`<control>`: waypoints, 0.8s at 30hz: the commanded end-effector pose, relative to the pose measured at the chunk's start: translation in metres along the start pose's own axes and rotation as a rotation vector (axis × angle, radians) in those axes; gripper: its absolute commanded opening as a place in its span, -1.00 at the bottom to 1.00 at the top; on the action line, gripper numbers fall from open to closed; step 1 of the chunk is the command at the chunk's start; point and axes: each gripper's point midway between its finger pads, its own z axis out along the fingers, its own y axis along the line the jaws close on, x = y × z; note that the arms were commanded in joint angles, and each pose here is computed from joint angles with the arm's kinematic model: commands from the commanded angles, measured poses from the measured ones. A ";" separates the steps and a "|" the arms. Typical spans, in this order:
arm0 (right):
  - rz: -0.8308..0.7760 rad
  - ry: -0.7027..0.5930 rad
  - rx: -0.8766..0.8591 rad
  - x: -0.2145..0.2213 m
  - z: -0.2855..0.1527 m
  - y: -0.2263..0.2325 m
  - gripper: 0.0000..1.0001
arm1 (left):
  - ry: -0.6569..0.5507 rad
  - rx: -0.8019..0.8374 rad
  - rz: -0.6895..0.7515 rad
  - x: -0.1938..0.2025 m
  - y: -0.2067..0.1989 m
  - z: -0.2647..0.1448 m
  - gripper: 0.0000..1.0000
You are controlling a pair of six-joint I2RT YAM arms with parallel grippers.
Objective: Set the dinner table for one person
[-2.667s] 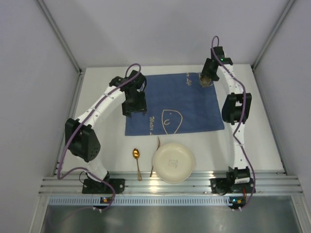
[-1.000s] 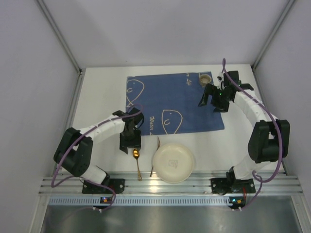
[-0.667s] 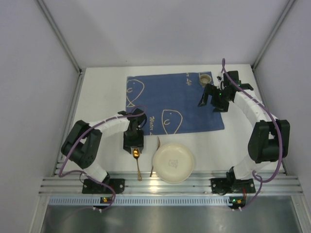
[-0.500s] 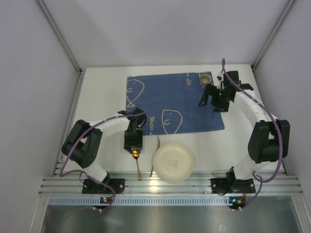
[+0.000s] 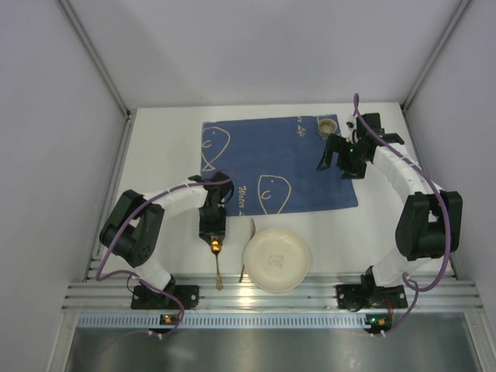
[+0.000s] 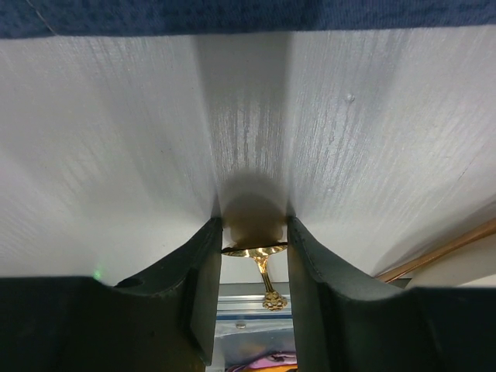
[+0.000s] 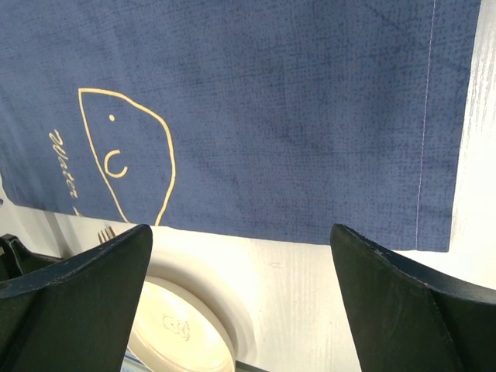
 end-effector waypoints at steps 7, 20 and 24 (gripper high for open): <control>-0.042 -0.041 -0.048 -0.013 -0.012 0.019 0.96 | -0.107 0.086 0.047 -0.047 -0.035 -0.043 -1.00; -0.143 0.080 -0.452 0.014 -0.009 0.129 0.96 | -0.304 0.315 0.105 -0.158 -0.128 -0.136 -1.00; -0.156 0.098 -0.528 0.028 -0.003 0.155 0.91 | -0.346 0.415 0.096 -0.186 -0.155 -0.161 -1.00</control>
